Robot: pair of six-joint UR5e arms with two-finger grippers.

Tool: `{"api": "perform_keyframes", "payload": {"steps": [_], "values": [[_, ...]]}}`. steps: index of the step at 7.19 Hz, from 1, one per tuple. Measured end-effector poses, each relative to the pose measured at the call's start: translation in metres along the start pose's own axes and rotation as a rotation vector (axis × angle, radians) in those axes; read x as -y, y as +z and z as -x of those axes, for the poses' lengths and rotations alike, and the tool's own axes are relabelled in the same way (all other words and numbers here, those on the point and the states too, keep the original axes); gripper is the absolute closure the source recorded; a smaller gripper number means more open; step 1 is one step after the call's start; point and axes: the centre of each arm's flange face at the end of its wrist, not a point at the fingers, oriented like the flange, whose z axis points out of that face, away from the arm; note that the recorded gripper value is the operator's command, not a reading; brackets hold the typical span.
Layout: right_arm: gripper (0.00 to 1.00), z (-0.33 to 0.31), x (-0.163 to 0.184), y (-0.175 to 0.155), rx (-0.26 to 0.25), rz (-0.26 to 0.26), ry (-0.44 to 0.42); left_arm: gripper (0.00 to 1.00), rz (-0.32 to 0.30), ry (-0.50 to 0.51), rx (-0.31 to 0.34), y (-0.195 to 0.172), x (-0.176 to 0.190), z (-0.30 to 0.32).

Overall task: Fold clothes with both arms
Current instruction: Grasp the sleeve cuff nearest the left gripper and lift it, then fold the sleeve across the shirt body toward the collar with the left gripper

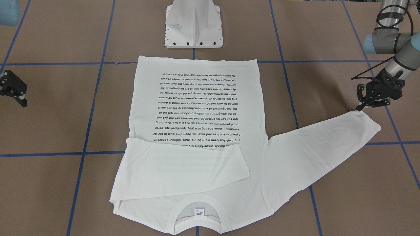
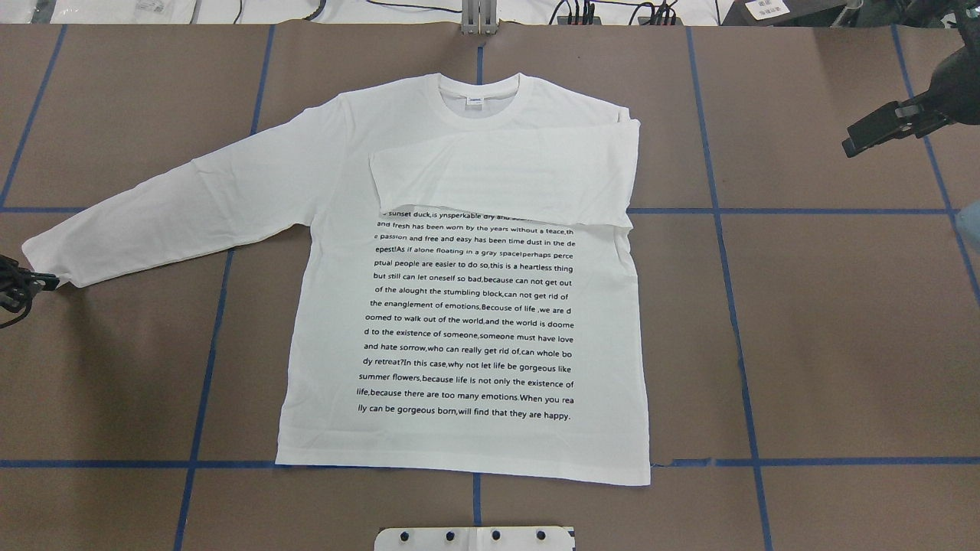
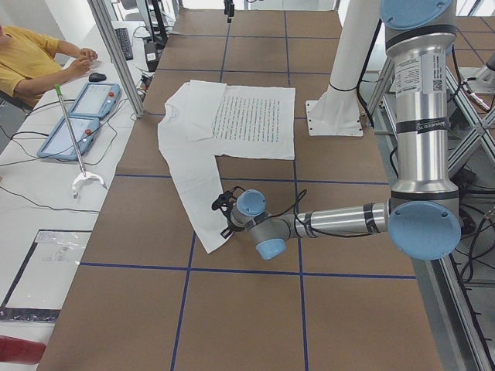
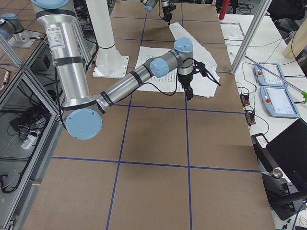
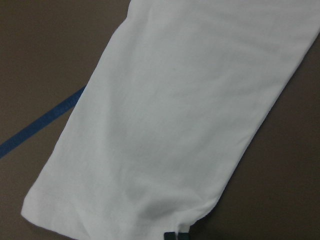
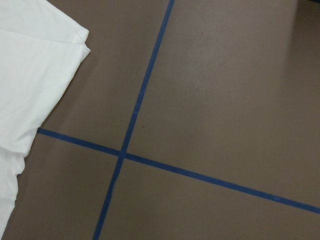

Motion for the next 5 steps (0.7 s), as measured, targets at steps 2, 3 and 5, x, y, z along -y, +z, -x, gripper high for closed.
{"api": "perform_keyframes", "payload": {"steps": [2, 3, 5], "values": [[0.00, 0.000, 0.000, 0.000, 0.000, 0.000, 0.001, 1.00, -0.118, 0.009, -0.003, -0.029, 0.066, 0.009], [0.00, 0.000, 0.000, 0.000, 0.000, 0.000, 0.002, 1.00, -0.177, 0.003, 0.005, -0.041, 0.112, 0.013], [0.00, 0.000, 0.000, 0.000, -0.001, 0.001, 0.004, 1.00, -0.255, -0.114, -0.020, -0.055, 0.228, -0.003]]}}
